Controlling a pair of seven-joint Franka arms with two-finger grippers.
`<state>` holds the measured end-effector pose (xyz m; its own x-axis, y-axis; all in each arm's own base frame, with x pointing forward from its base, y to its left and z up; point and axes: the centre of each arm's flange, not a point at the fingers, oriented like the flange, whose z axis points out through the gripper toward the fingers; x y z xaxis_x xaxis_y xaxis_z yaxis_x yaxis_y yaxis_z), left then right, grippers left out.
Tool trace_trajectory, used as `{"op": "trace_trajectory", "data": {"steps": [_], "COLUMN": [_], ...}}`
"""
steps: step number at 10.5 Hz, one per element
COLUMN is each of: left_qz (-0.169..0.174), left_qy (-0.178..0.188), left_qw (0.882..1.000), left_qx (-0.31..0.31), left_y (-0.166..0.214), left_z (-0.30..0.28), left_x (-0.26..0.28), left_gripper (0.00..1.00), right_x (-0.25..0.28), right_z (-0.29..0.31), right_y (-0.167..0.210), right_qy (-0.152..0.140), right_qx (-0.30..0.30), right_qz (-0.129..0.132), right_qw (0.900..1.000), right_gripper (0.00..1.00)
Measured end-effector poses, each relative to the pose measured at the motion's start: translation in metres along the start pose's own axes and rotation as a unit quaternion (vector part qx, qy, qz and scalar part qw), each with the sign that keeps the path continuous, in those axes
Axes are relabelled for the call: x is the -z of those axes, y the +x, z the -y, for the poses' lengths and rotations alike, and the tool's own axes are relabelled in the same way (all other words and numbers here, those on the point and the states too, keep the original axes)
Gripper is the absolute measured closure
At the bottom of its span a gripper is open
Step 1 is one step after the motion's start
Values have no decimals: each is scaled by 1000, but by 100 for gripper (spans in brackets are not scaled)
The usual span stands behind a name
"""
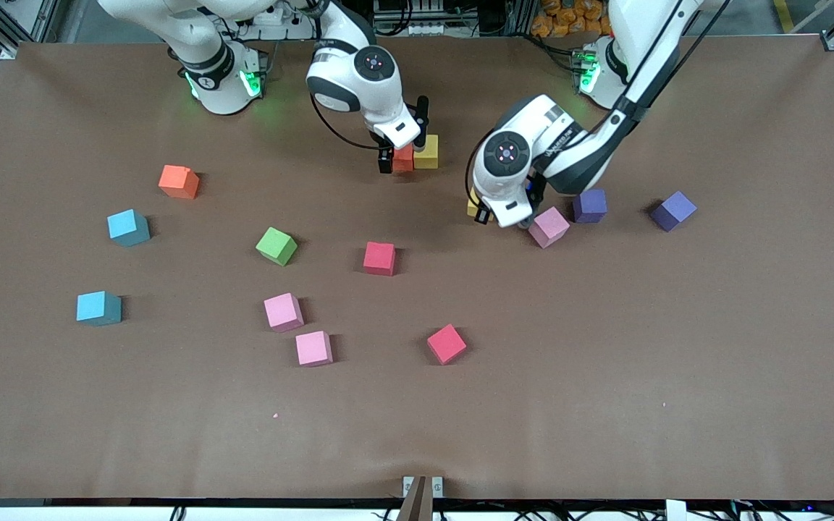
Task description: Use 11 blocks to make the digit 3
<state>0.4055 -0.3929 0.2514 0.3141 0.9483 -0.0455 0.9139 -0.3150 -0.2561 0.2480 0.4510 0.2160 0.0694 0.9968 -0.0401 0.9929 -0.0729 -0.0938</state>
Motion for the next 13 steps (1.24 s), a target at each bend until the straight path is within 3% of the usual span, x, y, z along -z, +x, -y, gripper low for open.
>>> {"op": "trace_trajectory", "data": {"steps": [4,6,10,13], "left_qz": [19,20,17,16], "left_qy": [-22,-17,-6,-2], "left_qw": [997,996,995,993], "left_qx": [66,82,98,113], "left_y": [-18,-25,-47,-56], "left_z": [23,37,59,68], "left_x": [-28,-41,-50,-53], "left_gripper": [45,45,45,45], "right_x": [24,50,126,129], "right_z": [-28,-81,-199,-214], "right_y": [-25,-53,-98,-89], "right_qy": [-13,-25,-63,-78], "right_qx": [1,-42,-103,-93], "right_qz": [46,57,5,-43], "right_qw": [999,997,993,992], "right_gripper": [0,0,0,0]}}
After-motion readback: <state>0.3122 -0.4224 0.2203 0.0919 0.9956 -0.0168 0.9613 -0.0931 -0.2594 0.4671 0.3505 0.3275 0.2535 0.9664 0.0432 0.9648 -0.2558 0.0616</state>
